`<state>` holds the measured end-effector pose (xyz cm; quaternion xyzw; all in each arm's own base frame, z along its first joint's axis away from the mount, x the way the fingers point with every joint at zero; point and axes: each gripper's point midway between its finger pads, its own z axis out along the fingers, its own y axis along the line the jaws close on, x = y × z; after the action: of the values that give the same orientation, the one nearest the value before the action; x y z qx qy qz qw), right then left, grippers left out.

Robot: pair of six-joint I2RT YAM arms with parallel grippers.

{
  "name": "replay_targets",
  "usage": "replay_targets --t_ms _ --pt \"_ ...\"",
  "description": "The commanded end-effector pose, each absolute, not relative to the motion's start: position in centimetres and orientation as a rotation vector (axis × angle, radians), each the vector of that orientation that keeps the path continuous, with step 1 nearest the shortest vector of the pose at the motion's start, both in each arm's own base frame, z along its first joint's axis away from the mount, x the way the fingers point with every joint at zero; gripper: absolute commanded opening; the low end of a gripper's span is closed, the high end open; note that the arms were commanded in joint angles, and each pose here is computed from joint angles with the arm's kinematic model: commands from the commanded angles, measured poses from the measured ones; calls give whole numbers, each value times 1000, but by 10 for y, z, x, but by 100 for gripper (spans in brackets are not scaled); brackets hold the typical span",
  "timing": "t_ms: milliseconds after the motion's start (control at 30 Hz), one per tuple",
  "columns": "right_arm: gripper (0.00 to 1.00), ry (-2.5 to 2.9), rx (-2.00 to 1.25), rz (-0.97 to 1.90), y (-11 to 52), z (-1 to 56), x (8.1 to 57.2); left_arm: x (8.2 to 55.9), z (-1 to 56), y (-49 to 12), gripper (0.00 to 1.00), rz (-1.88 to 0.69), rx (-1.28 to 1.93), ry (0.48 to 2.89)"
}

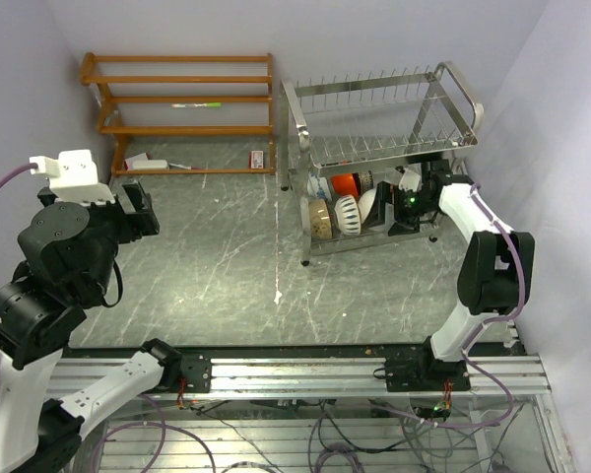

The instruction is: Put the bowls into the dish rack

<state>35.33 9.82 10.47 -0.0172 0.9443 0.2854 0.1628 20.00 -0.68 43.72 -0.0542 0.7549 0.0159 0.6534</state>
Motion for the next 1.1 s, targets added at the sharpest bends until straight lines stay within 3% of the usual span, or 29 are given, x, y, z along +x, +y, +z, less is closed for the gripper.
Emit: replay_targets --t_ms 0,233,667,1067 --pt "100 2662 -23 861 100 122 347 205 438 -11 93 31 -122 1704" --pt "100 2637 2 865 100 131 339 209 437 -14 93 30 -115 1713" --pt "100 2520 -105 1155 130 162 297 217 431 -24 93 8 -102 1729" --pt "100 2540 -8 1193 134 154 251 223 431 -33 93 -30 -97 1728"
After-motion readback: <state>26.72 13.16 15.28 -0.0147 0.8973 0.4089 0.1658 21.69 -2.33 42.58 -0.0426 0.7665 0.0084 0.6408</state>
